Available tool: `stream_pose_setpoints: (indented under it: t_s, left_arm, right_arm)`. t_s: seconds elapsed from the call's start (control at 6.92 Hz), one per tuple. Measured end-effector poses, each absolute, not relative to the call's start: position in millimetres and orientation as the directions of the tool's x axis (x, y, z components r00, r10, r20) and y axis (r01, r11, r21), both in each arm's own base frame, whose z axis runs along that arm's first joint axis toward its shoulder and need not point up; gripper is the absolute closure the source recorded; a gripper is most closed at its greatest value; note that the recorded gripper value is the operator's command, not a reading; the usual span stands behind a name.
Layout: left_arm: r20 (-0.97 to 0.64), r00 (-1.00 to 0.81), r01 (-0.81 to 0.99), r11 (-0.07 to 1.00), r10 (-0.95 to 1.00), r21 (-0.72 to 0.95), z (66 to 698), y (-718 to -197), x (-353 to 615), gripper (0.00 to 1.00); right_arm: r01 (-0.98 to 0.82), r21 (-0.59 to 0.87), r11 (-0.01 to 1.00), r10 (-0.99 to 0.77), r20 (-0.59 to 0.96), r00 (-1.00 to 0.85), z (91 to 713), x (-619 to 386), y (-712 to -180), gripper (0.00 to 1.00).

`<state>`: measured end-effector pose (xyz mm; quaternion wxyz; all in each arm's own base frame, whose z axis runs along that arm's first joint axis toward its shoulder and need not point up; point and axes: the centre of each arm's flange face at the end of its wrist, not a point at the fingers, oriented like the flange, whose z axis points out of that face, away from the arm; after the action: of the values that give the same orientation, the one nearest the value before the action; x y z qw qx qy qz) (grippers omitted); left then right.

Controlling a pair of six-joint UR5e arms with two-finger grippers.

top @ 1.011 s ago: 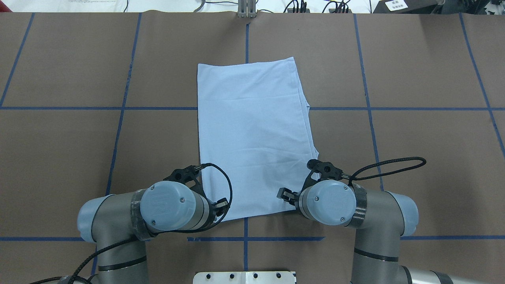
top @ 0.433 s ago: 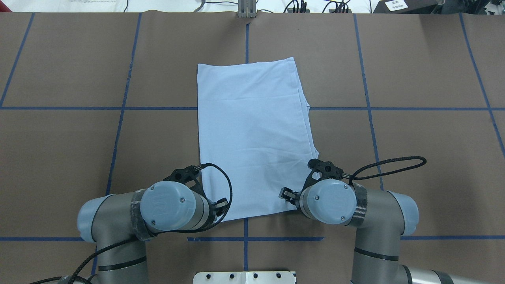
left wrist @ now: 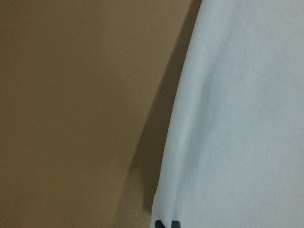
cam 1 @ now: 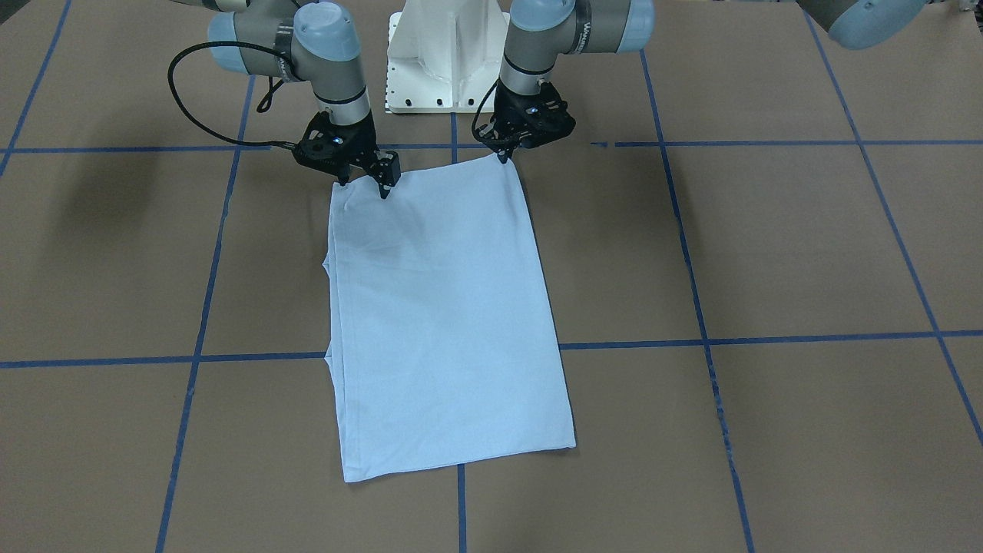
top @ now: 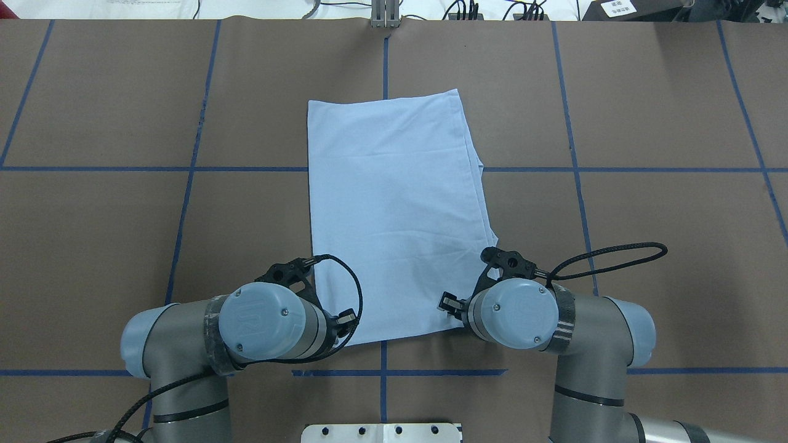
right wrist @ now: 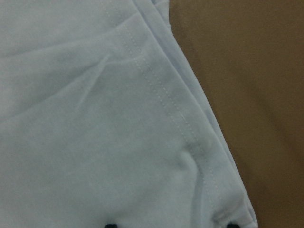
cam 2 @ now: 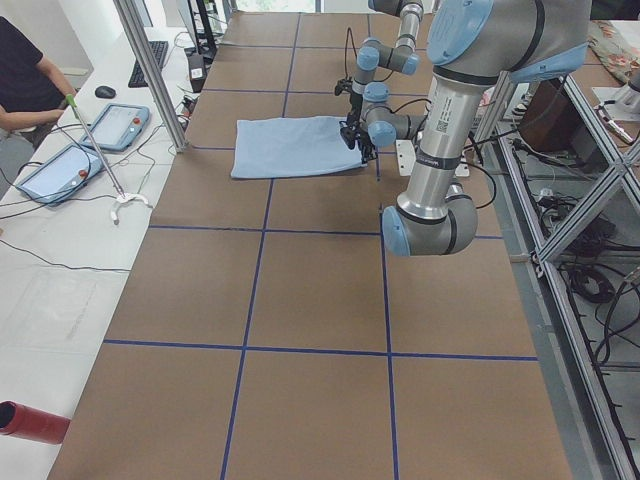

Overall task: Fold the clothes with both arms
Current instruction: 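Grasp the near shirt corners with both grippers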

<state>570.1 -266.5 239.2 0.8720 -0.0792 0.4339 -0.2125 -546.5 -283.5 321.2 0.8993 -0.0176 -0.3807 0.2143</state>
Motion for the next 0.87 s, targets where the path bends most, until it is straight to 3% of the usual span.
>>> stream_pose_setpoints:
  t_s: [0.29,0.87]
  left_arm:
    - [-0.723,0.533,0.303,0.897,-0.439,-0.322,239.5,-266.6,570.1,1.00]
    - [-0.722,0.534,0.304,0.897,-0.440,-0.321,240.5,-266.8,570.4,1.00]
  right_arm:
    - [-0.371,-0.196,0.908,0.398,0.684,0.612,316.3,-545.5,-284.5,0.99]
    - [-0.378,-0.197,0.905,0.401,0.695,0.597,308.3,-543.3,-290.1,1.00]
